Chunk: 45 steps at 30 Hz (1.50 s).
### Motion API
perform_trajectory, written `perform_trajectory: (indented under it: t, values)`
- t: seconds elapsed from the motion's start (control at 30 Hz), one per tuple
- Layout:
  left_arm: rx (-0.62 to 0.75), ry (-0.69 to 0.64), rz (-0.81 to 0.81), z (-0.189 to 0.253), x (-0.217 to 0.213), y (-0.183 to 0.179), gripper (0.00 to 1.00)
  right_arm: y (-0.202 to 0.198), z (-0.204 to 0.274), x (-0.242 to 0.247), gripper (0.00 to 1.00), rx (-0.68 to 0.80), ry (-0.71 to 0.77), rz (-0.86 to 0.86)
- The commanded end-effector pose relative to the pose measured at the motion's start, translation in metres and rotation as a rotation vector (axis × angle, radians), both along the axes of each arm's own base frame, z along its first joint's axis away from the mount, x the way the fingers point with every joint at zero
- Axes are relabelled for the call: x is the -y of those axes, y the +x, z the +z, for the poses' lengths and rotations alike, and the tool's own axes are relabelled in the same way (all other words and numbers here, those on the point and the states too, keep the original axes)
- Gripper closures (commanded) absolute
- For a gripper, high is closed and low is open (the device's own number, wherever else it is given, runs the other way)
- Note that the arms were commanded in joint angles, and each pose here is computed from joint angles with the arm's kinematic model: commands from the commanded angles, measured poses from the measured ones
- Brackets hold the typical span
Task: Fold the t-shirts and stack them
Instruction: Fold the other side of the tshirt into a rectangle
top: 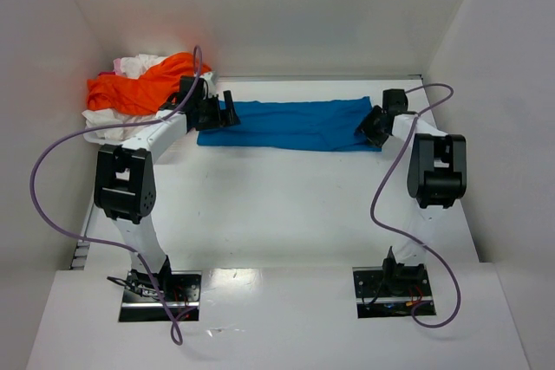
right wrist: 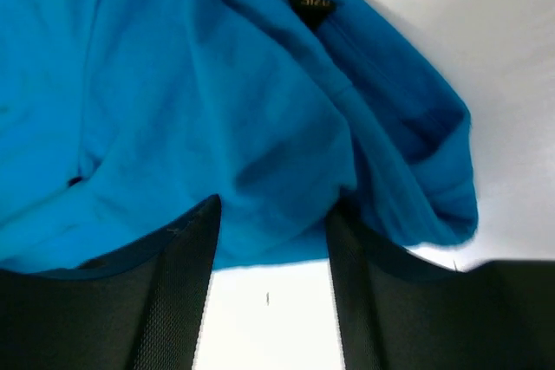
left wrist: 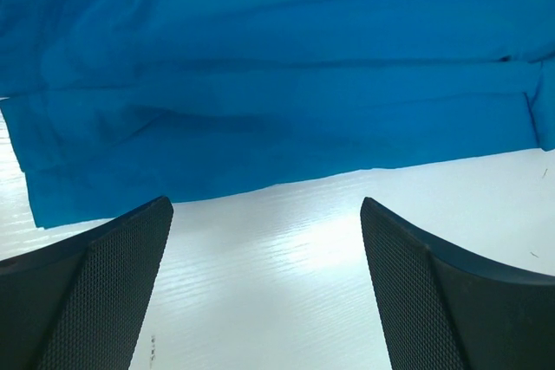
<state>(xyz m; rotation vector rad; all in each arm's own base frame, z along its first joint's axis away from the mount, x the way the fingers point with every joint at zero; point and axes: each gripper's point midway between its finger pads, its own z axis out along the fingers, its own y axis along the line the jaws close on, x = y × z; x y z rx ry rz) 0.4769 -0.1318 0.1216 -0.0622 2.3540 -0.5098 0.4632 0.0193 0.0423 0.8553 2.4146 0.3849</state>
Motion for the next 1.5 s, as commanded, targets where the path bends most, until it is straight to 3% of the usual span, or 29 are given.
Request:
perform_trajectory:
  t: [0.0,0.27,0.5,0.77,0.9,1.0,1.03,1.1,1.23,1.4,1.47]
  values:
    - [0.045,0.02,-0.002,0.014,-0.005,0.003,0.03,0.024,0.008,-0.005,0.48,0.059,-0.002,0.008]
    - [-0.011,0.036,0.004,-0.014,-0.006,0.004,0.05,0.037,0.021,-0.005,0.82,0.095,0.002,0.001]
    - [-0.046,0.035,-0.003,-0.033,-0.004,0.004,0.05,0.067,0.043,-0.009,0.89,0.159,0.027,0.012]
    - [-0.056,0.043,-0.01,-0.042,-0.004,0.008,0.05,0.126,0.056,-0.014,0.89,0.209,0.061,0.045]
    - [-0.066,0.038,-0.016,-0.046,-0.003,0.007,0.05,0.143,0.05,-0.02,0.82,0.212,0.096,0.06]
    - [-0.066,0.038,-0.016,-0.047,-0.002,0.01,0.05,0.149,0.051,-0.027,0.65,0.23,0.129,0.092]
    - [-0.084,0.04,-0.017,-0.052,-0.003,0.007,0.05,0.15,0.052,-0.027,0.5,0.24,0.128,0.093]
    - [-0.075,0.039,-0.017,-0.049,-0.002,0.01,0.05,0.153,0.064,-0.027,0.39,0.268,0.126,0.095]
    - [-0.058,0.029,-0.024,-0.042,0.0,0.014,0.05,0.153,0.095,-0.023,0.36,0.357,0.094,0.09]
    - [-0.049,0.027,-0.024,-0.037,0.0,0.015,0.05,0.131,0.116,-0.024,0.36,0.331,0.09,0.095]
    - [-0.04,0.026,-0.024,-0.034,0.001,0.017,0.05,0.109,0.094,-0.028,0.36,0.275,0.089,0.094]
